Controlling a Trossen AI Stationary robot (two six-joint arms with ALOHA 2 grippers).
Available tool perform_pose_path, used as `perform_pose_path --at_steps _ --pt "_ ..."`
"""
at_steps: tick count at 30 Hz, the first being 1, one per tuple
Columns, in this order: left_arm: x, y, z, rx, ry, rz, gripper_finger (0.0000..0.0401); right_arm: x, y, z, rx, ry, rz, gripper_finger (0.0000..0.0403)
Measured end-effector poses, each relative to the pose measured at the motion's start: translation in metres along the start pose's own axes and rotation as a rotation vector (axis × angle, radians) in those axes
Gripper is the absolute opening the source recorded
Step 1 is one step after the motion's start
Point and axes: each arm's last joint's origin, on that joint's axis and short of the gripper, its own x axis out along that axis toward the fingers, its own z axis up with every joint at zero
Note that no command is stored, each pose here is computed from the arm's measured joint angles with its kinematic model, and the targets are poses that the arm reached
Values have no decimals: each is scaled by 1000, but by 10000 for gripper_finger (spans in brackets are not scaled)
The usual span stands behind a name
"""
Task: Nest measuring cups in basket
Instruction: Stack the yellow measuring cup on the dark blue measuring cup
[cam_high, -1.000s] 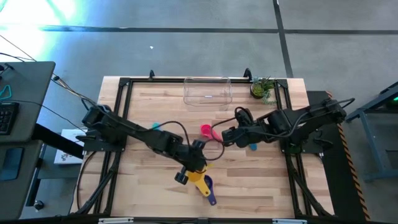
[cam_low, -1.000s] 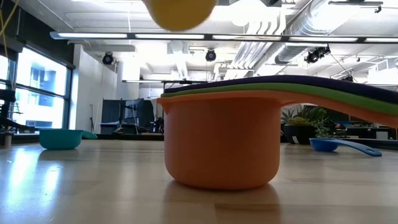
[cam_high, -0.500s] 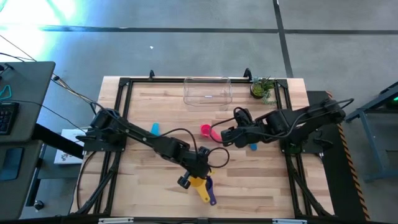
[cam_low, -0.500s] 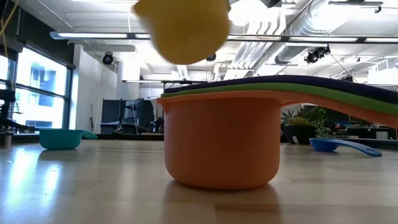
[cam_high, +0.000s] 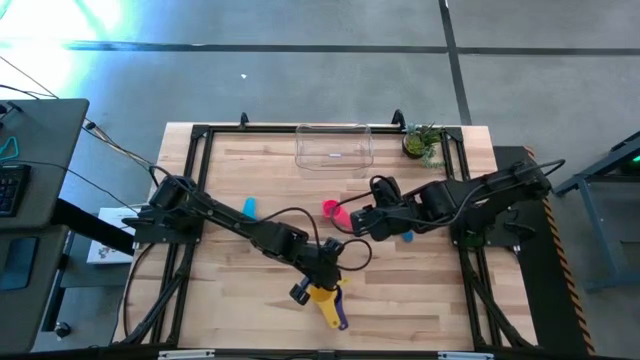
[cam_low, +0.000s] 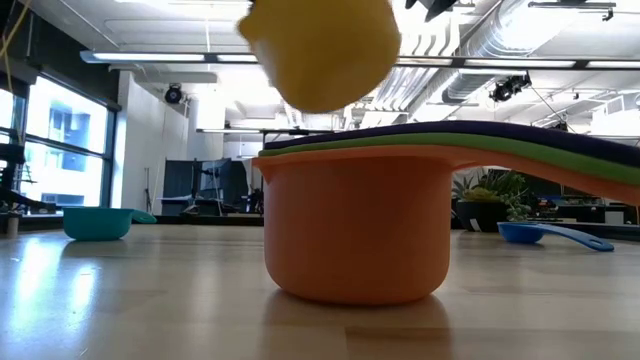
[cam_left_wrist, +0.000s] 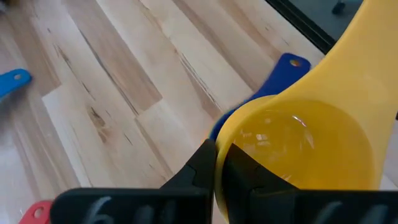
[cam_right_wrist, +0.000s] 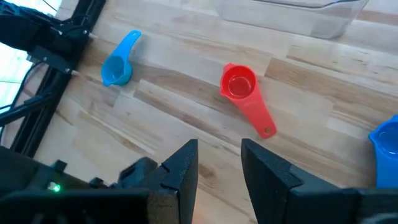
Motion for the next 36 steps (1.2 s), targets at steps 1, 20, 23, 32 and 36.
perform_pose_path --at_steps 1,20,23,32,36 --pt "1 0 -1 0 7 4 5 1 0 1 3 4 -1 114" --pt "21 0 -8 -28 27 -26 5 2 -1 4 21 14 -4 115" --pt "22 1 -8 -41 20 -23 5 2 -1 4 21 15 -5 115" --pt "34 -1 -15 -43 62 -44 5 2 -1 4 20 19 -6 115" --pt "33 -1 -12 -49 45 -40 8 2 -1 4 21 23 -5 115"
